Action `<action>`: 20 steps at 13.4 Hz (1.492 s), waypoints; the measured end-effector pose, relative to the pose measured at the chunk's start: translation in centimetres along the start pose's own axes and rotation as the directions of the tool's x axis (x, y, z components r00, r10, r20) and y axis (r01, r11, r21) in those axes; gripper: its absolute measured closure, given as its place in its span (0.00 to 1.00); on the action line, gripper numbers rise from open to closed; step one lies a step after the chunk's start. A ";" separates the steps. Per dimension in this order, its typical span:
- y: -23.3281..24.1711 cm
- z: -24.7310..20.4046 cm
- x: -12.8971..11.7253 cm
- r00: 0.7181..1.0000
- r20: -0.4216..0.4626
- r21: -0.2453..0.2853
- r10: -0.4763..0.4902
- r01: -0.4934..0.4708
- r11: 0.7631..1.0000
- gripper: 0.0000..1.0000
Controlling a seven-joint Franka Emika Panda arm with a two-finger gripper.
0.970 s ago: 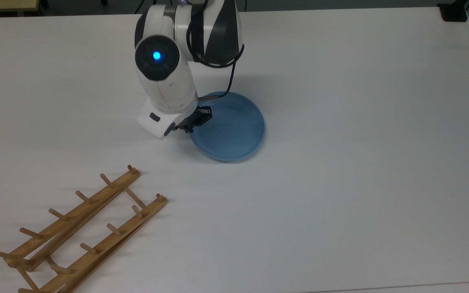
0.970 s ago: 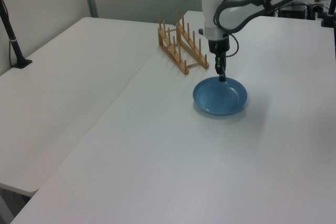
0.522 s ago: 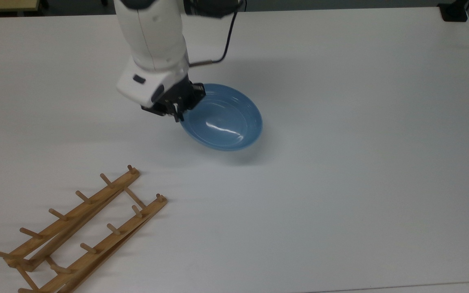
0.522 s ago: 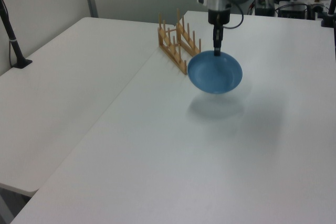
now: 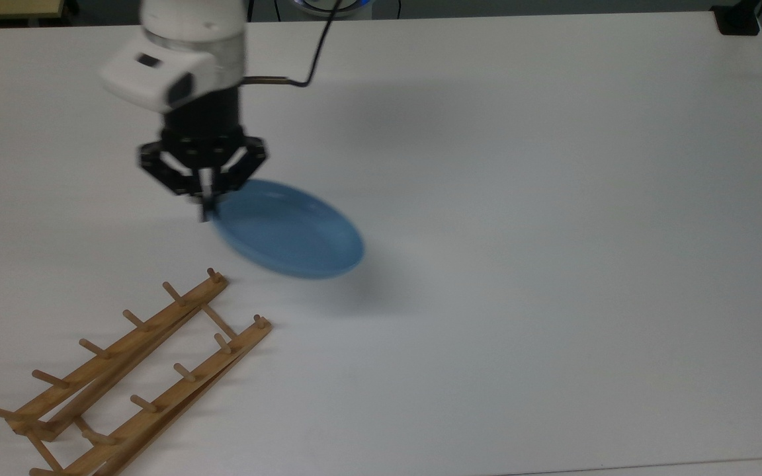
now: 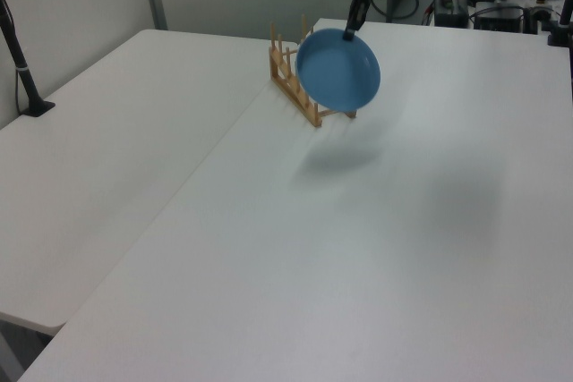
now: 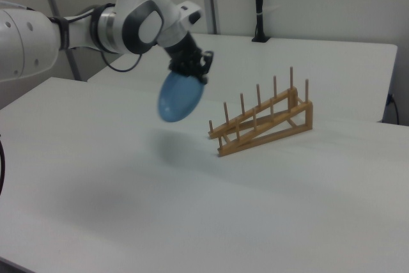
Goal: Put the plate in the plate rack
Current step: 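Lift the plate on edge and carry it toward the wooden rack, then lower the upright plate into a slot between the rack pegs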
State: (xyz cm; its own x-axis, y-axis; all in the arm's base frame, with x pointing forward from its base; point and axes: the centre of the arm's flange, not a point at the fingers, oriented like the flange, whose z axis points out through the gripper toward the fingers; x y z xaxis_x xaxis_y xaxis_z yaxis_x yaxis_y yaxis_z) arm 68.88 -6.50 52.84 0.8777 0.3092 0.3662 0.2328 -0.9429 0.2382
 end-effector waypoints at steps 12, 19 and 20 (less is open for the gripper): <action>12.4 1.2 -0.8 0.901 -0.433 -0.317 0.018 -0.171 0.933 0.95; 15.6 0.7 -1.4 0.869 -0.496 -0.374 0.000 -0.213 0.903 0.95; 15.6 1.3 -1.5 0.867 -0.498 -0.377 -0.005 -0.212 0.901 0.95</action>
State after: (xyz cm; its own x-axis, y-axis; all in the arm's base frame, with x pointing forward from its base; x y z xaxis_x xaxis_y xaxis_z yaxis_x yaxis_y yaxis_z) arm 71.77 -21.81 54.80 0.5512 0.3344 0.7645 -0.1342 -0.8687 0.4768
